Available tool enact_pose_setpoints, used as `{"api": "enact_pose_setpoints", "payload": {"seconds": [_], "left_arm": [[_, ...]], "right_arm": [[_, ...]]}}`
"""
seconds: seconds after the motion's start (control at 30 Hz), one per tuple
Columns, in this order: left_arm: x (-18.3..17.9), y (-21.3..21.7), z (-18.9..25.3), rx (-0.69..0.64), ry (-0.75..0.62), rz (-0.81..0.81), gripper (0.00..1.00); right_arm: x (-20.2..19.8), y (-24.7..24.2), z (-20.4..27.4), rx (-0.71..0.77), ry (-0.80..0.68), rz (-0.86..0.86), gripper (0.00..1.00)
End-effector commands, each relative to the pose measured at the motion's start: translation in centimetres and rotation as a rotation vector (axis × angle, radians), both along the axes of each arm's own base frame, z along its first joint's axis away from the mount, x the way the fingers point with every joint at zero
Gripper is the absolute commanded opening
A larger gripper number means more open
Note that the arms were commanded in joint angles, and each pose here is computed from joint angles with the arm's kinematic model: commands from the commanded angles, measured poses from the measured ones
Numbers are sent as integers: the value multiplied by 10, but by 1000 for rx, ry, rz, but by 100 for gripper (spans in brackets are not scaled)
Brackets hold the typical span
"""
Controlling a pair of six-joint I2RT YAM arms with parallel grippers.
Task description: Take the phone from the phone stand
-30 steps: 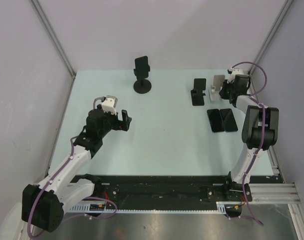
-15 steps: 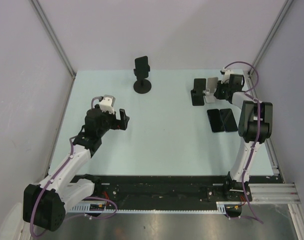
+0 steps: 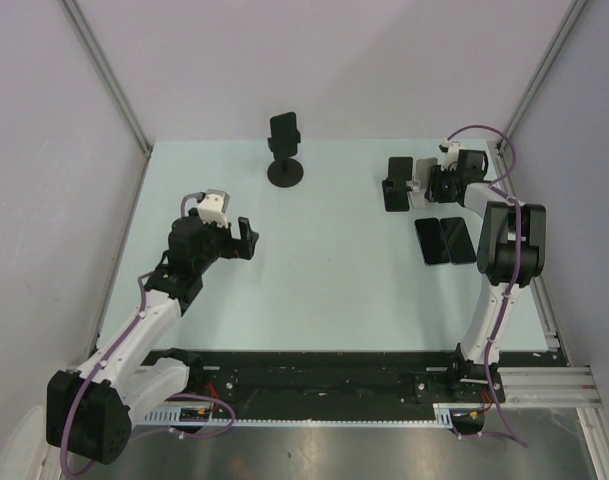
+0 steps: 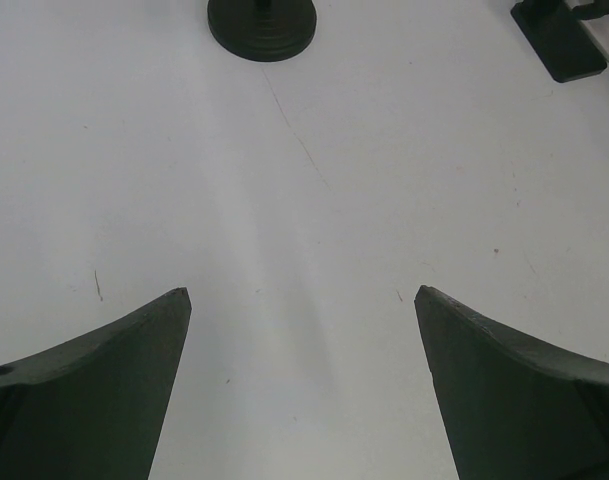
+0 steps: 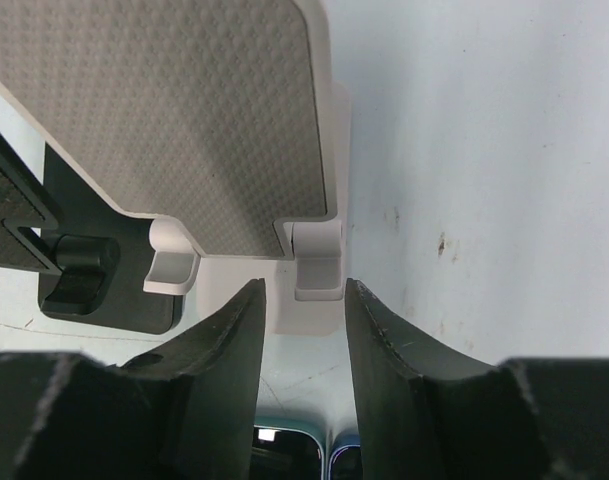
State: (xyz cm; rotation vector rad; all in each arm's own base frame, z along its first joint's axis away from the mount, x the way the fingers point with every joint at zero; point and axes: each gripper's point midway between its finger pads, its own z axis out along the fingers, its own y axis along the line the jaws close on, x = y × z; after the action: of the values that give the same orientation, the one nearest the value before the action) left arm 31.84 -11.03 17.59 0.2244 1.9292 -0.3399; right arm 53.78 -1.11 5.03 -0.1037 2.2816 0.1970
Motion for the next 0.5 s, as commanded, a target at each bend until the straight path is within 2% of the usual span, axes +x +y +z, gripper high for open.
{"api": "enact_pose_setpoints", "payload": {"seconds": [0.0,0.23,0.3,0.47], "left_arm": [[6,-3,35,-26,-93,-17,100],[4,-4,40,-36,-106,-20,100],[3,-4,41,-42,-106,-20,100],[7,-8,43,-59,-92,-31,100]], "right_arm": [[6,7,42,13,-84,9,44],[1,-1,69,-7,-110,-39,55],[-6,-13,73,-41,-98,-126,59],[-25,-21,134,-35,-172,-225,82]]}}
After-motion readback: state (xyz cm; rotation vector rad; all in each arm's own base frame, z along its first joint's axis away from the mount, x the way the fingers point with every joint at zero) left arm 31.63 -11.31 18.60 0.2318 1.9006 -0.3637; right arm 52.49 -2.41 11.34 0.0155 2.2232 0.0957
